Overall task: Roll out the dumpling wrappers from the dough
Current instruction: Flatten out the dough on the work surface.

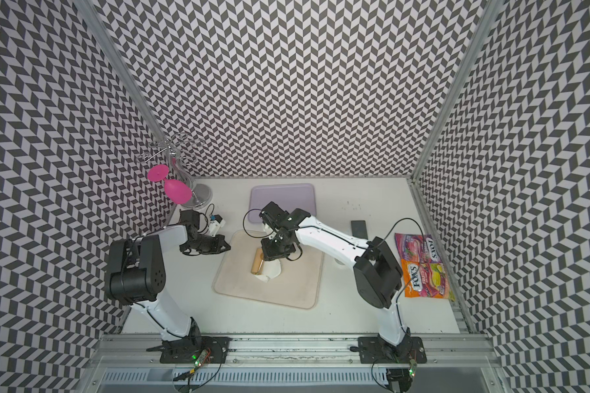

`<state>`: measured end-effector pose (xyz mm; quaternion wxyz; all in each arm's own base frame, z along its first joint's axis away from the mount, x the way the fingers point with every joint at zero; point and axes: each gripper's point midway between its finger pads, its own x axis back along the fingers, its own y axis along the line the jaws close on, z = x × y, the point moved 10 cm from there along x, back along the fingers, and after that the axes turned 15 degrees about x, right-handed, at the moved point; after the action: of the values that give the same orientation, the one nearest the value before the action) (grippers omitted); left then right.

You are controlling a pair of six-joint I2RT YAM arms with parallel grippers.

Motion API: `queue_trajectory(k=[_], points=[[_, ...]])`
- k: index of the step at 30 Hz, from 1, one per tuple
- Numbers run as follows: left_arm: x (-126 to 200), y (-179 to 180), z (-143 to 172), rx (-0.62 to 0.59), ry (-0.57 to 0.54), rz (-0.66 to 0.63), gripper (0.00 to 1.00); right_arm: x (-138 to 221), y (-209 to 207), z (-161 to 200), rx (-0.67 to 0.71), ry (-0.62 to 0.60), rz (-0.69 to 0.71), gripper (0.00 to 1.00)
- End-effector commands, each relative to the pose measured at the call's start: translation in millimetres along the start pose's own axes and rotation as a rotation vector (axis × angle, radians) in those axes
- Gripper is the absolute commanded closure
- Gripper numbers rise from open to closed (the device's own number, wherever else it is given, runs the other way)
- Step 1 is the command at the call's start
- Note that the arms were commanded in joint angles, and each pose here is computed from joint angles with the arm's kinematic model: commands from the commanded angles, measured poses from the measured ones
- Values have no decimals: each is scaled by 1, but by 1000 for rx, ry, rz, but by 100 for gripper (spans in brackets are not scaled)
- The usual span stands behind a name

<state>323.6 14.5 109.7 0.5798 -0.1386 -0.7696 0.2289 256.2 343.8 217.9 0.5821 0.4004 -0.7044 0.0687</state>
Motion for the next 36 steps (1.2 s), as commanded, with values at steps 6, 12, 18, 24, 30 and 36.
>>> queue_trajectory(k=[6, 12, 18, 24, 30, 36], points=[[4, 2, 5, 3, 13, 14, 100, -29, -24, 61, -49, 85, 34, 100], [5, 2, 5, 5, 11, 14, 100, -26, -52, 113, -129, 160, 82, 100], [5, 2, 4, 5, 10, 15, 100, -12, -74, 144, -197, 188, 107, 100], [6, 3, 4, 8, 6, 15, 100, -11, -96, 181, -321, 259, 147, 100], [7, 3, 3, 9, 1, 18, 100, 3, -101, 194, -380, 247, 171, 100], [7, 4, 3, 8, 1, 19, 100, 29, -106, 194, -413, 207, 207, 100]])
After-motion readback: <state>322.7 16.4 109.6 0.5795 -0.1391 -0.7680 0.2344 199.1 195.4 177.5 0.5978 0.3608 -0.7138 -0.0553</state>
